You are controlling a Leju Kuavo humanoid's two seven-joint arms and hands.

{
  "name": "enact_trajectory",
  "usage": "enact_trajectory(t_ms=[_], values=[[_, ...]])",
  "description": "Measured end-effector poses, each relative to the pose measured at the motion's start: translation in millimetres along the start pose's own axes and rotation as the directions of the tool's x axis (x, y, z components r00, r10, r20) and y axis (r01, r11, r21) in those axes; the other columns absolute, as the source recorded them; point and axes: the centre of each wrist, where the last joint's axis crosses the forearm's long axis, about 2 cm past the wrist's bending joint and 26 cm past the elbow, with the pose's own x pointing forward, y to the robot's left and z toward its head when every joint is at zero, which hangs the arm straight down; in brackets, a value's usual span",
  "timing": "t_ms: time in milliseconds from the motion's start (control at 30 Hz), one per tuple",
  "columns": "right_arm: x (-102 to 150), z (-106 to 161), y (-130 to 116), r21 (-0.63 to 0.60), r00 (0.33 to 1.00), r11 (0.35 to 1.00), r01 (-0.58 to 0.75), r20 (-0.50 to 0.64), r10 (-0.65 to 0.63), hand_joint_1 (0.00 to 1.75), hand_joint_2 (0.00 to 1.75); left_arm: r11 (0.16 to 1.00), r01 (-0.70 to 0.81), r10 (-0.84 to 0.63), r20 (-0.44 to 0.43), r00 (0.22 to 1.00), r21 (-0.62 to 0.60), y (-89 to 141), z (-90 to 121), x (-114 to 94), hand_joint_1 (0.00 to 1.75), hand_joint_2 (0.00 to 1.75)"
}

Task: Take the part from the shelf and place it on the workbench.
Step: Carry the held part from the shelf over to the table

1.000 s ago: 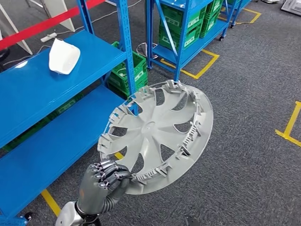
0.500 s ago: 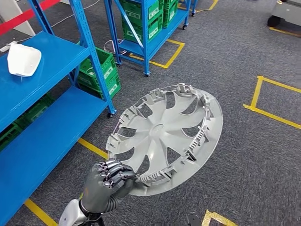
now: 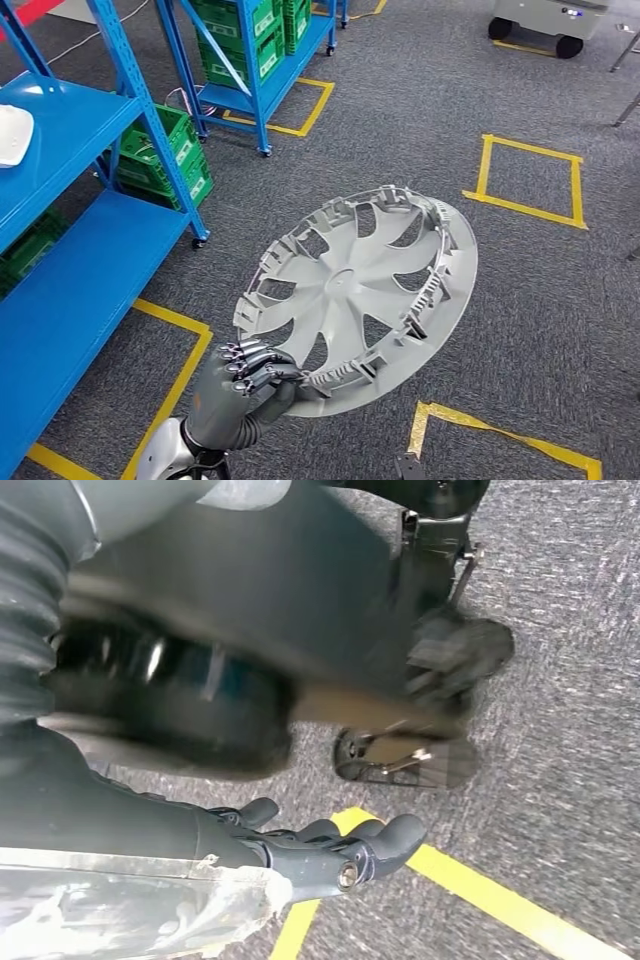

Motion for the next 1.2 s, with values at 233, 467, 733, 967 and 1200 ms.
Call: enact_trajectory(t_ms=[233, 467, 733, 967, 1200], values=[[0, 0, 1, -0.001, 1.0, 1.0, 0.007, 0.002, -0.007, 0.0, 1.75, 1.0, -0.007, 0.007, 0.002, 1.0, -0.012, -1, 0, 0, 1.75, 1.75], [1, 0, 1, -0.001, 1.0, 1.0, 0.01, 0.003, -0.01, 0.0, 1.75, 1.0, -0.011, 0.011, 0.005, 1.0, -0.019, -1, -1, 0, 1.75, 1.75], [0, 0, 2, 0.004, 1.0, 1.0, 0.01, 0.011, -0.01, 0.0, 1.75, 1.0, -0.011, 0.012, 0.039, 0.999, -0.027, -1, -5, -2, 1.75, 1.75], [1, 0, 2, 0.014, 1.0, 1.0, 0.006, 0.014, -0.007, 0.0, 1.75, 0.999, -0.01, 0.012, 0.067, 0.998, -0.032, 1, -10, -4, 1.75, 1.75], [1, 0, 3, 0.017, 1.0, 1.0, 0.003, 0.012, -0.003, 0.0, 1.75, 0.999, -0.01, 0.012, 0.091, 0.996, -0.031, 2, -13, -6, 1.75, 1.75]])
